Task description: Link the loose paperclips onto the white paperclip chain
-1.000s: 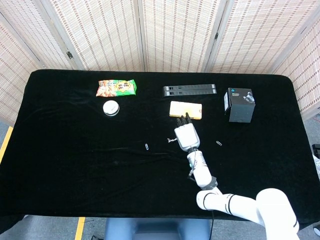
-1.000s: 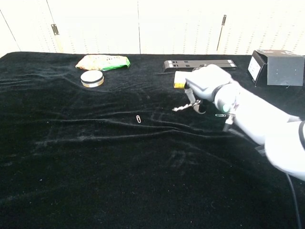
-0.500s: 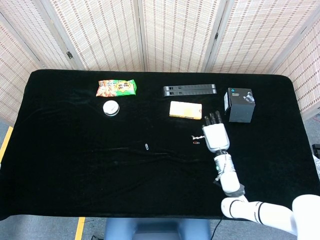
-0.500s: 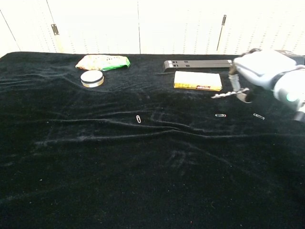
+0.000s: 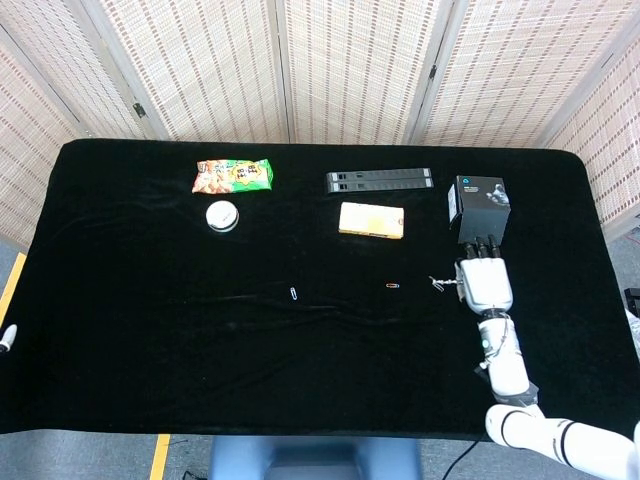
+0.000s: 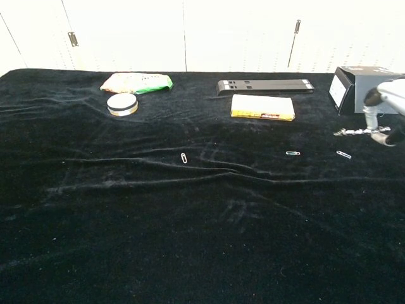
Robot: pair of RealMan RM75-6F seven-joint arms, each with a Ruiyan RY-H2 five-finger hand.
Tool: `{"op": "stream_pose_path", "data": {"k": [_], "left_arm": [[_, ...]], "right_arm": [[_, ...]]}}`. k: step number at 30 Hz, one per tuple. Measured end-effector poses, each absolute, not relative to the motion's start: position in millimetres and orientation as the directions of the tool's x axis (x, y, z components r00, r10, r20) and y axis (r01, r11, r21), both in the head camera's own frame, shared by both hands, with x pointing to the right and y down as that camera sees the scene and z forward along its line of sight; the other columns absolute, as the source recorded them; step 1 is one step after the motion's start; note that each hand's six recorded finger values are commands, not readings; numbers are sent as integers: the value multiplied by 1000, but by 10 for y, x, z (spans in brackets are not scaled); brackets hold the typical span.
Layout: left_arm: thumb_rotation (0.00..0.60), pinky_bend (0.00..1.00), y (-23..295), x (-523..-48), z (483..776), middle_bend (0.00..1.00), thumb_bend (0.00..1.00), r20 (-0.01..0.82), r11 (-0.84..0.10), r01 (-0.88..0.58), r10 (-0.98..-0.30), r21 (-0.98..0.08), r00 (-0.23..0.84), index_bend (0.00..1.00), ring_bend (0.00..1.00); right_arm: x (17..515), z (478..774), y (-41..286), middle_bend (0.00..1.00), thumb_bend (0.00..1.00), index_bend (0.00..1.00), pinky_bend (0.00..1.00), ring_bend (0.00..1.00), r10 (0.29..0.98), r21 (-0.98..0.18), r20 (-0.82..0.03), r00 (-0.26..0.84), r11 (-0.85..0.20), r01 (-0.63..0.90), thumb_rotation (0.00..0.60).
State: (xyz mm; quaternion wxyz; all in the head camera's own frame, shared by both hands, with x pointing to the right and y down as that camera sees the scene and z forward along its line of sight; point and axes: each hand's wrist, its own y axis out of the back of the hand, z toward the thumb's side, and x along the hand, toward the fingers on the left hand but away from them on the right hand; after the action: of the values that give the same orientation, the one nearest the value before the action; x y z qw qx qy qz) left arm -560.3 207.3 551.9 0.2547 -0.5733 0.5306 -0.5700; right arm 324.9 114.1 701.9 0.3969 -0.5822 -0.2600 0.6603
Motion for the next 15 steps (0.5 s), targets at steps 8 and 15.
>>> {"op": "stream_pose_path", "data": {"k": [8, 15], "left_arm": [[600, 0, 2032, -5545, 5593, 251, 372, 398, -327, -301, -892, -896, -216, 84, 92], [600, 0, 2009, -5549, 5617, 251, 372, 406, -333, -306, -888, -892, -217, 84, 92]], "right_arm": [[3490, 7127, 1178, 211, 457, 885, 0, 92, 808, -782, -587, -38, -579, -229, 600], [3521, 7281, 1193, 211, 458, 886, 0, 92, 793, -764, -608, -50, -601, -237, 600]]}}
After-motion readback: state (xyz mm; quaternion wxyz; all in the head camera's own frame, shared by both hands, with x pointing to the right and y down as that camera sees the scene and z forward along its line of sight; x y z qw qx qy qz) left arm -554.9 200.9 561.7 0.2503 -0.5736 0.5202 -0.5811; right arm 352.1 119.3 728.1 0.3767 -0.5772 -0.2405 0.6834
